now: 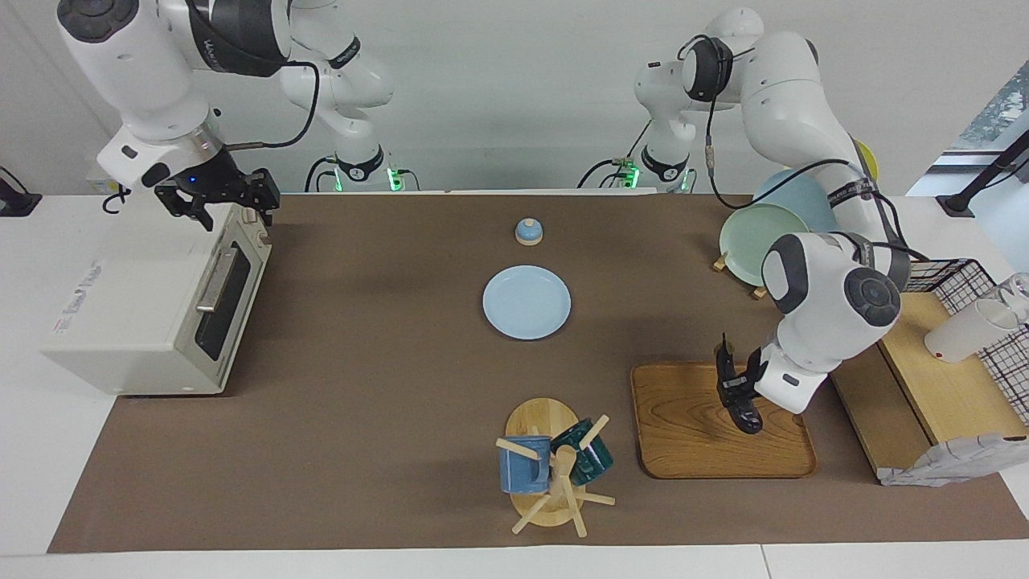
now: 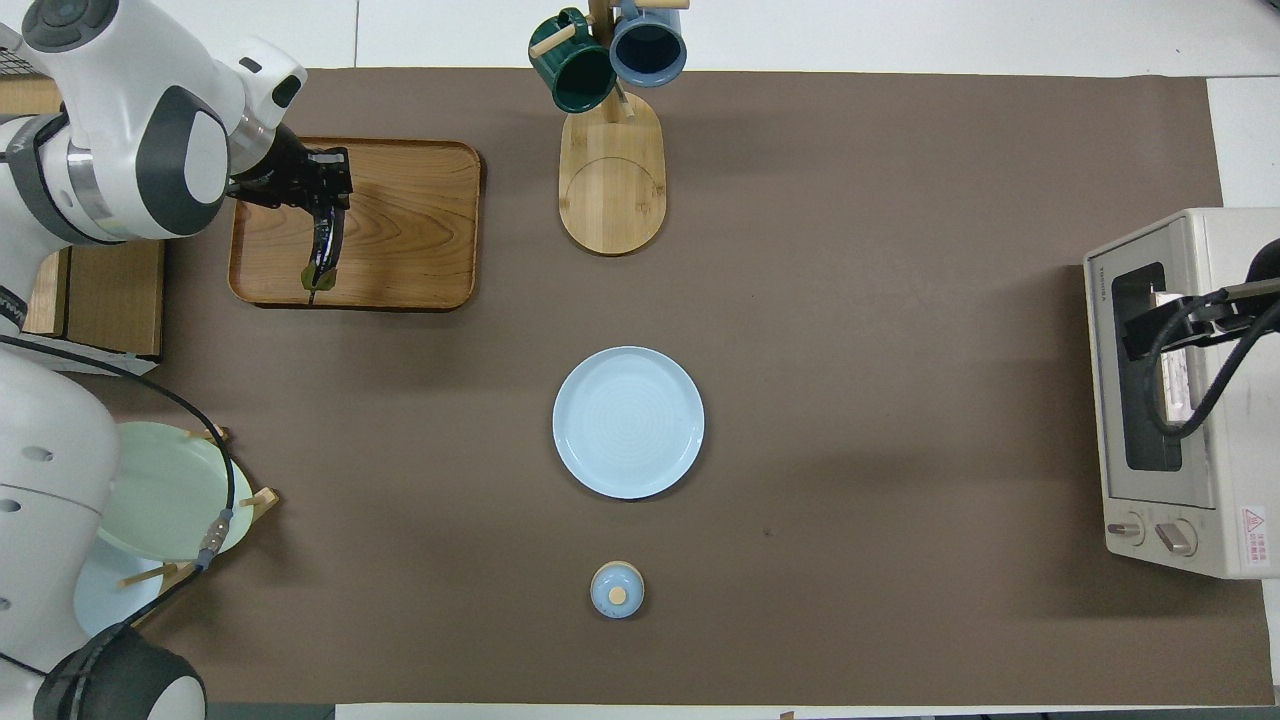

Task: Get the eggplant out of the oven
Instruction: 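Lower the eggplant onto the wooden tray and open the left gripper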

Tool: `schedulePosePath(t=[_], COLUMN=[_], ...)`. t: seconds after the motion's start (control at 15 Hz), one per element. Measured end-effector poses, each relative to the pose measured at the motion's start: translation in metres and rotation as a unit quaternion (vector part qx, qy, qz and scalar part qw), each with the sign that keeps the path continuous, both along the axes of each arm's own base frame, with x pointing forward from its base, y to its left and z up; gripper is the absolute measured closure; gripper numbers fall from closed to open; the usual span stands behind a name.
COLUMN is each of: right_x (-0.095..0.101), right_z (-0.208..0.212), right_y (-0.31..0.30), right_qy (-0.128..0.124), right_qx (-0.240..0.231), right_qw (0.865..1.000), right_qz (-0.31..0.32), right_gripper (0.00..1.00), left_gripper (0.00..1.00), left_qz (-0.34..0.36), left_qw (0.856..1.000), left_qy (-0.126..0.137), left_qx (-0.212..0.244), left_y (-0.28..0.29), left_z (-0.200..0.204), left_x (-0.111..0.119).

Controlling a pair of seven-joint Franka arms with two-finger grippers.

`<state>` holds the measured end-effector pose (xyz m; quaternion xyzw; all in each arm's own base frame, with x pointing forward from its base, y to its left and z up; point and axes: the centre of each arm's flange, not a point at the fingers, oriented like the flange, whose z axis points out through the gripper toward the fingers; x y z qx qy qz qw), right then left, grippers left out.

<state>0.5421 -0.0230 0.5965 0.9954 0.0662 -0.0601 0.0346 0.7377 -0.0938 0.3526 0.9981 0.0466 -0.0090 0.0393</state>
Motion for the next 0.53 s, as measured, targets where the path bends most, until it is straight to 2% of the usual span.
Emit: schedulePosePath(t=[0.2, 0.53], right_x=[-0.001, -0.002], right_z=[0.002, 0.003], right_y=[0.001, 0.001], right_qy=[-0.003, -0.003], right_qx=[-0.001, -0.001], right_qw=[1.0, 1.0], right_qz=[-0.006, -0.006], right_gripper=[0.0, 0.0], left_gripper=[0.64, 0.64], left_qz=[0.0, 0.0], left_qw=[1.0, 1.0], left_qy=[-0.013, -0.016], left_qx=[-0.002, -0.002], left_y=[-0.003, -0.003], left_z=[-0.019, -0.023], left_x=[0.006, 0.008])
